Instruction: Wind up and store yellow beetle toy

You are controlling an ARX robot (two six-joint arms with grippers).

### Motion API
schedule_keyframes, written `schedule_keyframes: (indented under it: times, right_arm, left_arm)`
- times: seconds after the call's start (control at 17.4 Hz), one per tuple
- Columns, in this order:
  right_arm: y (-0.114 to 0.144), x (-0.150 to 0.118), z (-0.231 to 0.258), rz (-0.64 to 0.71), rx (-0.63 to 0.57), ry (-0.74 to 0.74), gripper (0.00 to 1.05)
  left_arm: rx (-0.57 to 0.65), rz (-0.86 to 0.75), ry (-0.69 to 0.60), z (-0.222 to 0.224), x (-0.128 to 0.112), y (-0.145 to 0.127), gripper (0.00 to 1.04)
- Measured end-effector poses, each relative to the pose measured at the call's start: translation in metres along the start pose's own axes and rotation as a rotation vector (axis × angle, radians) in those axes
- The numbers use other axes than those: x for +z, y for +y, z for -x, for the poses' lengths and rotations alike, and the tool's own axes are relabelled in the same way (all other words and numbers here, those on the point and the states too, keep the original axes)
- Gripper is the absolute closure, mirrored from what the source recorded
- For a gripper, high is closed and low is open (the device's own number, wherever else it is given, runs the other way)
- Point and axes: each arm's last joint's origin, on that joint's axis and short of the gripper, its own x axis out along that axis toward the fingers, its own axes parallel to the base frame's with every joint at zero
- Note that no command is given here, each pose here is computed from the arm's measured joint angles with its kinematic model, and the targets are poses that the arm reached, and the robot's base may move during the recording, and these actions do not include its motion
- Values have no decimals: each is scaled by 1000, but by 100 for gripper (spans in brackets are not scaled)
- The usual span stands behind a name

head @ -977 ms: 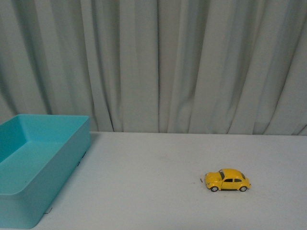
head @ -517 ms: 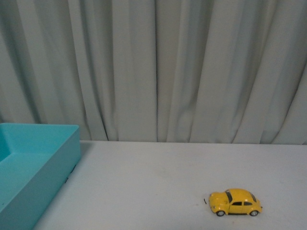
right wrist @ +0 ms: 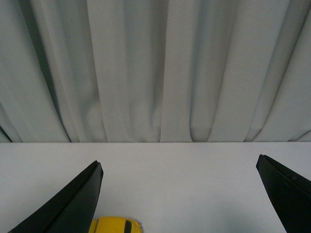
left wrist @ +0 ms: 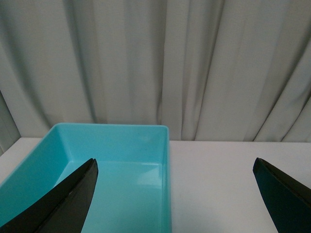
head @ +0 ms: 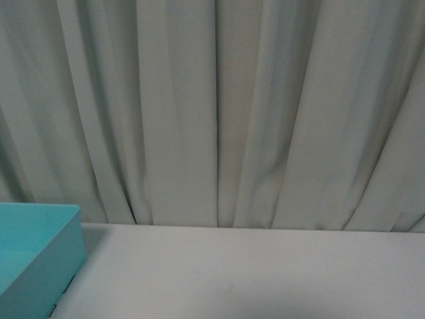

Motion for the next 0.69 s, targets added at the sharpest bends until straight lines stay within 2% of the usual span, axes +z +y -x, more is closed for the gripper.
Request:
schedule_keyframes:
  times: [0.52,0.57,0.69]
  right_arm:
    - [0,0,0,2,11,6,7]
    - [-4,-2,-2,29,100,51,7]
    - [-19,21,-15,104,205,-17,7]
  left_arm:
    - [0,0,0,0,0,0,7]
    - [-1,0,-1,0,0,0,7]
    - [0,0,0,0,0,0,7]
